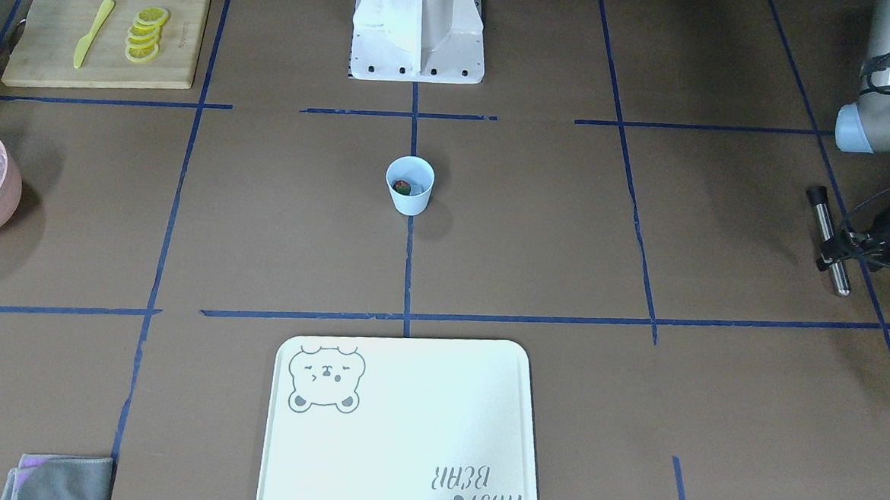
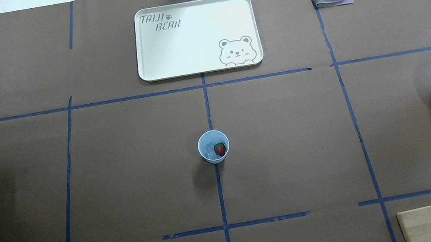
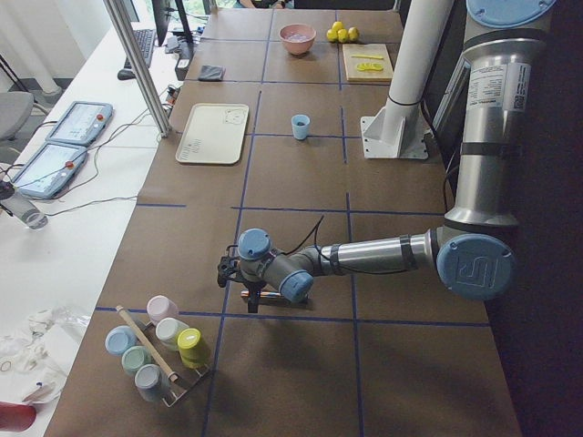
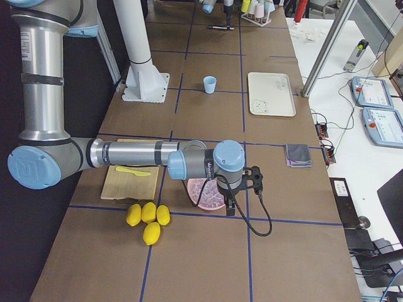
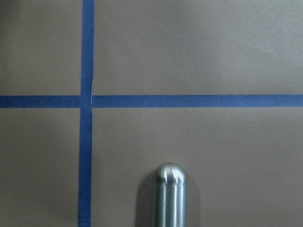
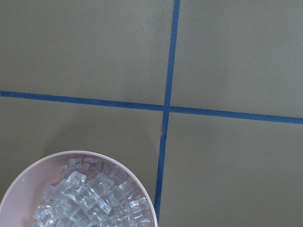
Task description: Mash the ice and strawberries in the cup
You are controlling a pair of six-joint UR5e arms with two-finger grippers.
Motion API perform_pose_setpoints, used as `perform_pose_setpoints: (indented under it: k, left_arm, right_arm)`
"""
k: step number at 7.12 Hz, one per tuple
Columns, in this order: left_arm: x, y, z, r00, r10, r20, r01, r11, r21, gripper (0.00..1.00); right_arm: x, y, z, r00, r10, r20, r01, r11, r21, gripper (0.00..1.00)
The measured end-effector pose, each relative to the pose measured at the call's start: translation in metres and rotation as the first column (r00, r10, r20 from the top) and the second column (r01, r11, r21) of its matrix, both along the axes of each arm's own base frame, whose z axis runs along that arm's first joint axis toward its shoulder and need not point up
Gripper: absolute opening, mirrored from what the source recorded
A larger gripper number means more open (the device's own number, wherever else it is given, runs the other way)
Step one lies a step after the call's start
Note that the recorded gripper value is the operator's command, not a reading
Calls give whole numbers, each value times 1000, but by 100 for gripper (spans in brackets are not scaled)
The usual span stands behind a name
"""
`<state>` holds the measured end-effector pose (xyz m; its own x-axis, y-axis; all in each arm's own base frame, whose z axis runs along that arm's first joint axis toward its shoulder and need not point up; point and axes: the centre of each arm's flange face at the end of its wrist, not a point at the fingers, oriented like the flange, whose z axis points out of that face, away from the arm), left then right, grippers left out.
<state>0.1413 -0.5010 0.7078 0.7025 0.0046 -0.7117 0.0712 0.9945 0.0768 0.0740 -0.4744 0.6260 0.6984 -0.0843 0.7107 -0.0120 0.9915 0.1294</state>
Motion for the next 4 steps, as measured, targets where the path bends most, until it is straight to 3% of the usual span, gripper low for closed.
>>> perform_pose_setpoints:
  k: [4]
  left_arm:
    - [1,-1,-2,1000,1,-1,-1,1000,4,100]
  right_arm:
    - [0,0,1,1000,0,-1,0,1000,-3,99]
